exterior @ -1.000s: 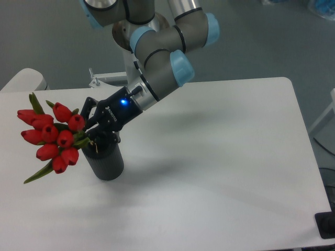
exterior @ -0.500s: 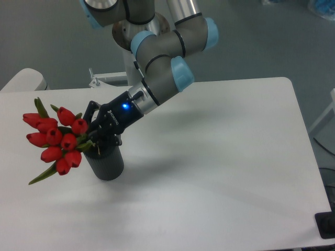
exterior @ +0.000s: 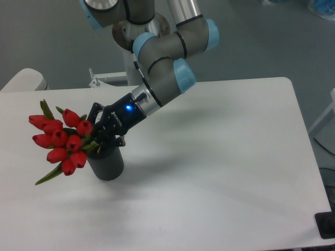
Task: Insert the flowers into the vase
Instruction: 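Lower the tulip stems into the vase while tilting the bunch upright, then open the gripper and release the tulips, backing away from the vase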
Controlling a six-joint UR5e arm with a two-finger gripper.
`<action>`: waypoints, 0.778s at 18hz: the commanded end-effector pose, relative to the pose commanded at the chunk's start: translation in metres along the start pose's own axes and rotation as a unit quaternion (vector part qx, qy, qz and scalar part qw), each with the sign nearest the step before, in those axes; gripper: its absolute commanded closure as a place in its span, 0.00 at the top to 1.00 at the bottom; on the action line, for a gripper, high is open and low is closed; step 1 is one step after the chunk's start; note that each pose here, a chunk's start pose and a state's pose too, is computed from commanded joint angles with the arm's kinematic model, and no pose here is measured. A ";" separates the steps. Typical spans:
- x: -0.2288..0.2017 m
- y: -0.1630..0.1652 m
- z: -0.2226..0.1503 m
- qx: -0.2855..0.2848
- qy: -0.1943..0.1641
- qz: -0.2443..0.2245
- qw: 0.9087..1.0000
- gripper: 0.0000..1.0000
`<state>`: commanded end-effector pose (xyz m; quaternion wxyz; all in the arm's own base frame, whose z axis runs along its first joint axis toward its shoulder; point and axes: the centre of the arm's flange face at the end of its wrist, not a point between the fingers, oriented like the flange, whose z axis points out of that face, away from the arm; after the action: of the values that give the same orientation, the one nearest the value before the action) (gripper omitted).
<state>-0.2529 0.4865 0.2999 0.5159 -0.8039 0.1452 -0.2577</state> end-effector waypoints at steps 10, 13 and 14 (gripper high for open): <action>-0.004 0.002 -0.007 0.001 -0.007 -0.003 1.000 0.56; -0.005 0.000 -0.009 0.002 -0.009 -0.001 1.000 0.68; -0.005 0.000 -0.010 0.002 -0.011 0.000 1.000 0.71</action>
<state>-0.2630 0.4815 0.3024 0.5186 -0.8059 0.1390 -0.2497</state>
